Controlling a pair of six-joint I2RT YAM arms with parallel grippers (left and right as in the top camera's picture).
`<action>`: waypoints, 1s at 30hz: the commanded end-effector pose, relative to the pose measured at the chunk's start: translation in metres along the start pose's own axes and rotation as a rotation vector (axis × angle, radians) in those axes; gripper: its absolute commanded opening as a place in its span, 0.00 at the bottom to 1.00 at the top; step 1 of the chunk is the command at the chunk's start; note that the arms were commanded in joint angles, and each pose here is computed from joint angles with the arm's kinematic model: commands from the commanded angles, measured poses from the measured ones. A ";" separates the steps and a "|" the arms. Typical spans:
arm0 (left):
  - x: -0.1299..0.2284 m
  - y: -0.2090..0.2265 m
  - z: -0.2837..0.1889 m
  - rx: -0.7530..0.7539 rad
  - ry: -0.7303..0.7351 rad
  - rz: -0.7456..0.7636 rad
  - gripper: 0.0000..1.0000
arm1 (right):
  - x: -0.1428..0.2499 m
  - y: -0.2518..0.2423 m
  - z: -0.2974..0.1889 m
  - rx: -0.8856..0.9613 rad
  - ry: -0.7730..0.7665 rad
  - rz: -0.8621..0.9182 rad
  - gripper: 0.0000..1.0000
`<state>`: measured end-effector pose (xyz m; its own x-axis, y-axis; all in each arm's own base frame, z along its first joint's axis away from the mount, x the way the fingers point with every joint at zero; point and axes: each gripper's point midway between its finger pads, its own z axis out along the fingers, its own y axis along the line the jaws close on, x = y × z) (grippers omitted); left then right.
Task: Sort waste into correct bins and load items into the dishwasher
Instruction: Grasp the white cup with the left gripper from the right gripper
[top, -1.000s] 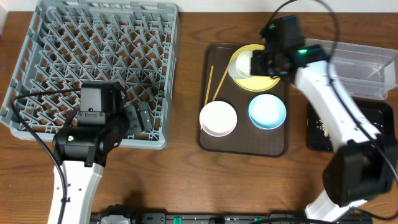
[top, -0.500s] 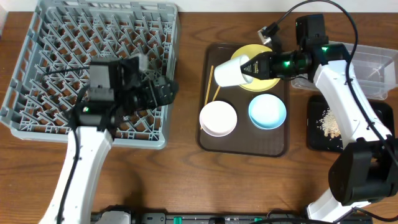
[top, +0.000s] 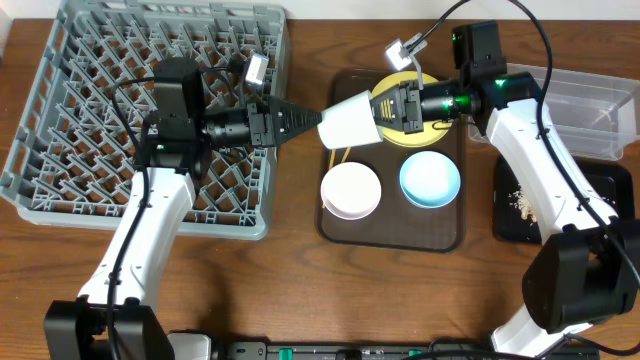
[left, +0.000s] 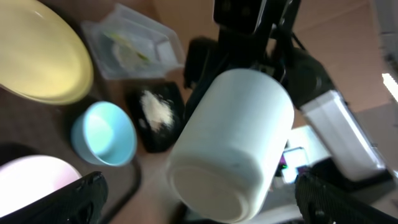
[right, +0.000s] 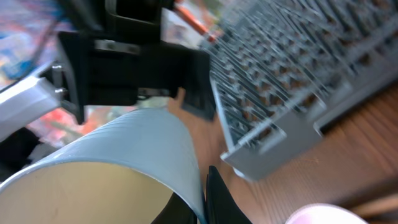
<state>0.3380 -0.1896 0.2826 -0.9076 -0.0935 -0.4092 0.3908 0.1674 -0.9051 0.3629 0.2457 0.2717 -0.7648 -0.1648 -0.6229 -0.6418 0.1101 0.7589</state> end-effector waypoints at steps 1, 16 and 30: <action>0.003 -0.016 0.000 0.067 0.050 -0.075 0.98 | -0.002 0.018 0.002 -0.122 -0.001 0.008 0.01; 0.009 -0.052 0.038 0.132 0.111 -0.066 0.98 | -0.004 0.018 0.002 -0.123 -0.005 0.008 0.01; -0.001 -0.045 0.051 0.072 0.033 -0.196 0.83 | -0.010 0.018 0.002 -0.123 -0.010 0.034 0.01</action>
<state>0.3223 -0.2445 0.3137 -0.9680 -0.0492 -0.2461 0.2425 0.0692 -0.9677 0.3618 0.2487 0.2930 -0.7622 -0.1446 -0.6310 -0.6389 0.0115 0.7692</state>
